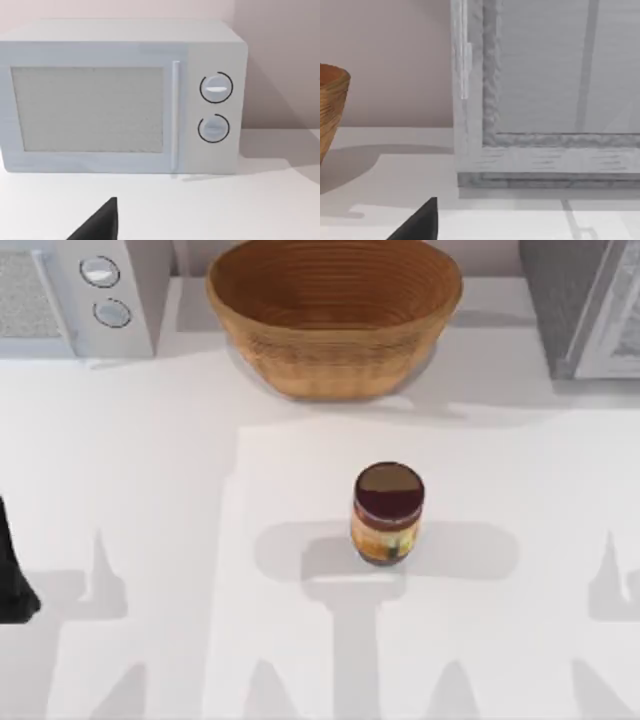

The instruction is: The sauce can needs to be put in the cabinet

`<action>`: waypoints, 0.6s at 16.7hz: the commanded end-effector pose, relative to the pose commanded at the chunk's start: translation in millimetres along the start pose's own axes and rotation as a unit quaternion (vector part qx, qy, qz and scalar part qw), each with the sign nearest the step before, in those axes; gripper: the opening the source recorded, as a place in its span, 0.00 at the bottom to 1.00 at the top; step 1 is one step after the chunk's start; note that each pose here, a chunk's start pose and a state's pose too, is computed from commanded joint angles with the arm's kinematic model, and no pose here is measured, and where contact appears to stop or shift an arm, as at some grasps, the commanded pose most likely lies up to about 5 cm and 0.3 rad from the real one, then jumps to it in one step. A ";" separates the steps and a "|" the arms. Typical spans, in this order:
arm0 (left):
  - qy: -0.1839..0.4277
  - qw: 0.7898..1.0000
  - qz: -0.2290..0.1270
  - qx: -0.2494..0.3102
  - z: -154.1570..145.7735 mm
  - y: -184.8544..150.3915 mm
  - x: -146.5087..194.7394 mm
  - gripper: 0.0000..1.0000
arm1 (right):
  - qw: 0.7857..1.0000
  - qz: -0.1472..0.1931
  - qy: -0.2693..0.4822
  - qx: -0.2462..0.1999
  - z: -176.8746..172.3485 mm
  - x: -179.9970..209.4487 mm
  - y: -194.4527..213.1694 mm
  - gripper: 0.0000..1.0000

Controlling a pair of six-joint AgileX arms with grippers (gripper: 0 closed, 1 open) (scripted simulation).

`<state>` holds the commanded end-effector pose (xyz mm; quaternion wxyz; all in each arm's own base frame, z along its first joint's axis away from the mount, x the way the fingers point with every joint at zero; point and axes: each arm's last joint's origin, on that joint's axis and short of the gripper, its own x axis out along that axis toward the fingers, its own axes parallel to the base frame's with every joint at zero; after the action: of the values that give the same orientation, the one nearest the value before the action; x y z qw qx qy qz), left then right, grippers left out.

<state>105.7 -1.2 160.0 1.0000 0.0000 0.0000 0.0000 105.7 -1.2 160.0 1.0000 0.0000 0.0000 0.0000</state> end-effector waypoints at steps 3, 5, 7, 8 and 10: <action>0.000 1.000 0.000 0.000 0.0 0.0 0.0 1.00 | 1.000 0.005 -0.001 0.000 1.5 0.2 0.4 1.00; 0.000 1.000 0.000 0.000 0.0 0.0 0.0 1.00 | 1.000 0.029 -0.008 -0.001 9.9 1.6 2.7 1.00; 0.000 1.000 0.000 0.000 0.0 0.0 0.0 1.00 | 0.997 0.071 -0.019 -0.003 25.3 5.6 6.6 1.00; 0.000 1.000 0.000 0.000 0.0 0.0 0.0 1.00 | 0.995 0.095 -0.025 -0.004 34.5 8.9 8.9 1.00; 0.000 1.000 0.000 0.000 0.0 0.0 0.0 1.00 | 0.988 0.151 -0.041 -0.009 56.0 19.0 14.2 1.00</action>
<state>105.7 -1.2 160.0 1.0000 0.0000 0.0000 0.0000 124.7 13.0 216.0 0.9877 -0.0095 -0.0406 0.1506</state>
